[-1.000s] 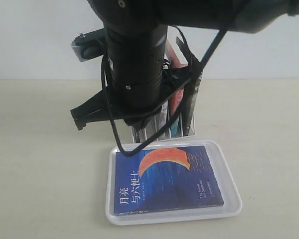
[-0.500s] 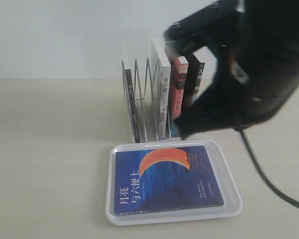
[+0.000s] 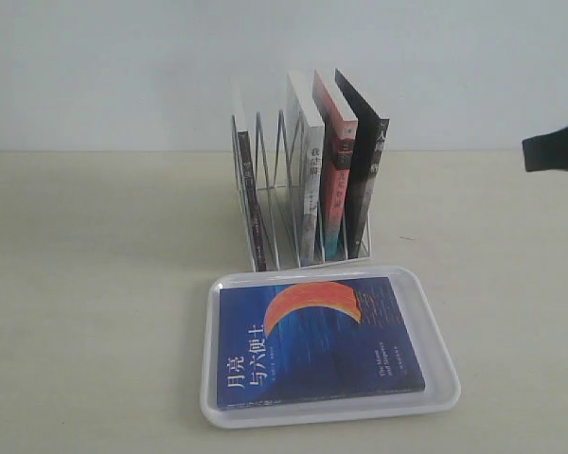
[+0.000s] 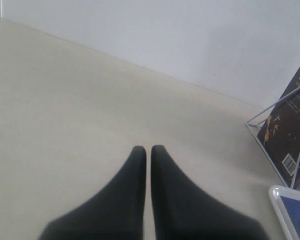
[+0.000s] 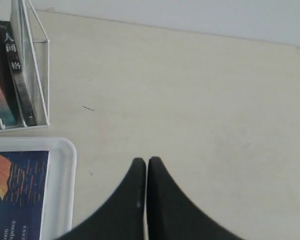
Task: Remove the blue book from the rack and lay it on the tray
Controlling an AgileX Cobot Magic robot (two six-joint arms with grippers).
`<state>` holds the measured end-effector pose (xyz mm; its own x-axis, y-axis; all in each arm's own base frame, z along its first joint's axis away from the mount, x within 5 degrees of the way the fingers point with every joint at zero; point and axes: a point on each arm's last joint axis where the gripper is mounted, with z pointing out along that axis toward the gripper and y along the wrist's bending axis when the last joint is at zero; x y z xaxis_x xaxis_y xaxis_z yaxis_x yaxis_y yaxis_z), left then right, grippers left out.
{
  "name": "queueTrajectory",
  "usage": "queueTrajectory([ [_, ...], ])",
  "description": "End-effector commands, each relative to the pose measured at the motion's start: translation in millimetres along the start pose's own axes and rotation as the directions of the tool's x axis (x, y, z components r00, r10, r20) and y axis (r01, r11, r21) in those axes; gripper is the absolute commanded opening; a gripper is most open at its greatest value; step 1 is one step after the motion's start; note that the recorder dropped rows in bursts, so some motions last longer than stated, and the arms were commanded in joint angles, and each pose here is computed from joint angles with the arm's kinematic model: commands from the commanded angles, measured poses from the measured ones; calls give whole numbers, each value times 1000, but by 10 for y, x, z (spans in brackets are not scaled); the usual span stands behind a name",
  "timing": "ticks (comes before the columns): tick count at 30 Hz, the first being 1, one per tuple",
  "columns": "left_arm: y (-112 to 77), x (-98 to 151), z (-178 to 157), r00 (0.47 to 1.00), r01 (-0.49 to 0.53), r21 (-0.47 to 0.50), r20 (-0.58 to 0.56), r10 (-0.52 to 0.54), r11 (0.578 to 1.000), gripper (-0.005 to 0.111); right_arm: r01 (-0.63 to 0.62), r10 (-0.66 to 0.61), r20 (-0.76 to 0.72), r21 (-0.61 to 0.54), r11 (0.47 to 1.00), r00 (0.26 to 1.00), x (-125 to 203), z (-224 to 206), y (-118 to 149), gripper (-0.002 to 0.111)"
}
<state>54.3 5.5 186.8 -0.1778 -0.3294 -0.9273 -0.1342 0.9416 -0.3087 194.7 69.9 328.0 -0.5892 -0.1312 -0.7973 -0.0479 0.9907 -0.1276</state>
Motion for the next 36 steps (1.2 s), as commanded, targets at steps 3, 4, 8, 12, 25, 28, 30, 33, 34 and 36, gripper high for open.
queueTrajectory([
  [3, -1, -4, 0, 1000, -4, 4, 12, 4, 1000, 4, -54, 53, -26, -24, 998, 998, 12, 62, -50, 0],
  [4, -1, -4, 0, 1000, -4, 4, 12, 4, 1000, 4, -52, 51, -23, -27, 998, 998, 9, 62, -48, 0],
  [8, -1, -4, 0, 1000, -4, 4, 12, 4, 1000, 4, -52, 51, -20, -30, 998, 998, 6, 62, -46, 0],
  [12, -1, -4, 0, 1000, -4, 4, 12, 4, 1000, 4, -57, 56, -20, -29, 998, 998, 6, 62, -46, 0],
  [25, -1, -4, 0, 1000, -4, 4, 12, 4, 1000, 4, -66, 66, -3, -32, 997, 998, -3, 14, -67, 0],
  [28, -1, -4, 0, 1000, -4, 4, 12, 4, 1000, 4, -100, 101, 71, -19, 995, 992, -36, -147, -223, 0],
  [30, -1, -4, 0, 1000, -4, 4, 12, 4, 1000, 4, -176, 175, 146, -8, 984, 974, -39, -291, -398, 0],
  [33, -1, -4, 0, 1000, -4, 4, 12, 4, 1000, 4, -283, 270, 310, -1, 959, 912, 48, -550, -660, 0],
  [34, -1, -4, 0, 1000, -4, 4, 12, 4, 1000, 4, -307, 283, 369, 7, 952, 885, 114, -630, -733, 0],
  [36, -1, -4, 0, 1000, -4, 4, 12, 4, 1000, 4, -338, 291, 465, 19, 941, 836, 276, -751, -815, 0],
])
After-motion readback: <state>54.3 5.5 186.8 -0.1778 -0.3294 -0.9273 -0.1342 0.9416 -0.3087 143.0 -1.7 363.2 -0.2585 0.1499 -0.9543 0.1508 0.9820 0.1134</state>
